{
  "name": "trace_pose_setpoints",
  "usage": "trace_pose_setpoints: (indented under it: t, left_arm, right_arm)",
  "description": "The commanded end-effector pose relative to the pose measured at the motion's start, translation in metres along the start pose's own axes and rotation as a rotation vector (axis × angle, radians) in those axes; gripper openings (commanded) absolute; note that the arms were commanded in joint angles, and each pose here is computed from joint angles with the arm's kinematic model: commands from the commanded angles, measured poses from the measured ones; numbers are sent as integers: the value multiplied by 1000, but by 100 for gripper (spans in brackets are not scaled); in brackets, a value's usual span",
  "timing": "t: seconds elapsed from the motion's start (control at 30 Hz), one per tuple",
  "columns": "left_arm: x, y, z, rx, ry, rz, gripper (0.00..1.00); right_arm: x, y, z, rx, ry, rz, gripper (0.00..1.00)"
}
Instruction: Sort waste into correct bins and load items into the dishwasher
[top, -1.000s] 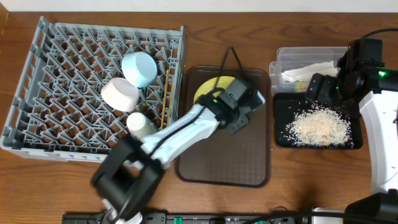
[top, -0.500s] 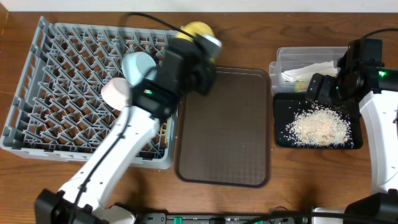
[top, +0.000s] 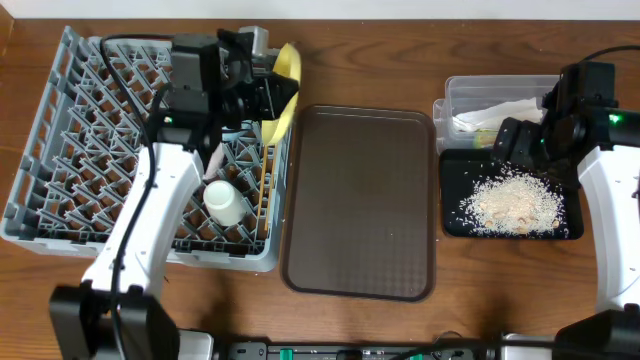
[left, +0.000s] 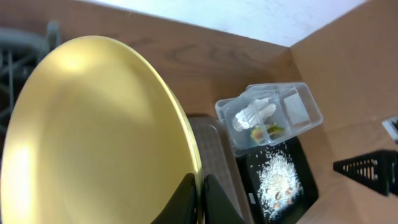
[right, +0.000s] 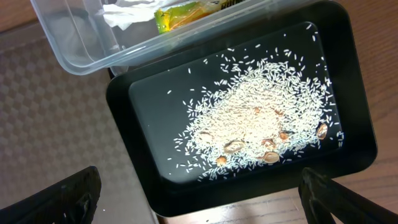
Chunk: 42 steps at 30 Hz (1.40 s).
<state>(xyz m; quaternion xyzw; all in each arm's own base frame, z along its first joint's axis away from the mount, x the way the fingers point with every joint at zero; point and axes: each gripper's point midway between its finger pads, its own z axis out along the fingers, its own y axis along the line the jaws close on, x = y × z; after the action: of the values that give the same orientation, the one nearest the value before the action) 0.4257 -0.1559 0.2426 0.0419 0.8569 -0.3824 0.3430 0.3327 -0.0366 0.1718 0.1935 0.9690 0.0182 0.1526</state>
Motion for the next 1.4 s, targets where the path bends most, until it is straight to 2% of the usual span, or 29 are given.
trace_pose_setpoints:
  t: [0.0,0.1,0.13,0.2,0.23,0.3,0.4,0.47,0.57,0.73,0.83,0.93,1.1,1.27,1.37]
  left_arm:
    - [4,16,6,29,34,-119,8]
    - [4,33,8,-5,30,-142,9]
    - [2,40,7,-26,21,-148,17]
    - [-3,47,3,-45,2,-150,53]
    - [-5,50,0,-50,-6,-151,61]
    - [-8,54,-4,-58,-16,-147,72]
    - [-6,59,-14,-79,-10,-94,80]
    - [-3,67,-19,-144,-6,-79,82]
    - [8,91,-38,-345,18,-26,82]
    - [36,126,-86,-685,86,-77,83]
    - [63,132,-108,-788,181,-114,83]
    - [85,132,-121,-831,263,-144,83]
    - [106,123,-132,-824,309,-166,83]
    - [124,110,-150,-811,241,-136,83]
    - [134,94,-159,-753,153,-39,84]
  right_arm:
    - [-5,1,-5,-9,-19,-1,99]
    - [-5,1,-5,-9,-19,-1,99]
    - [-5,1,-5,-9,-19,-1,99]
    - [-5,1,-5,-8,-19,-1,99]
    - [-5,1,-5,-9,-19,-1,99]
    - [-6,1,-5,-10,-21,-1,99]
    - [-10,5,-6,-22,-40,-6,99]
    - [-14,13,-6,-47,-57,-22,99]
    - [-24,29,-7,-73,-111,-99,99]
    - [-43,62,-12,-120,-225,-238,99]
    - [-51,80,-15,-139,-280,-306,99]
    - [-48,79,-14,-123,-272,-310,99]
    - [-27,67,-9,-96,-188,-308,99]
    - [-6,58,-15,-103,-212,-308,99]
    - [6,52,-25,-127,-300,-306,99]
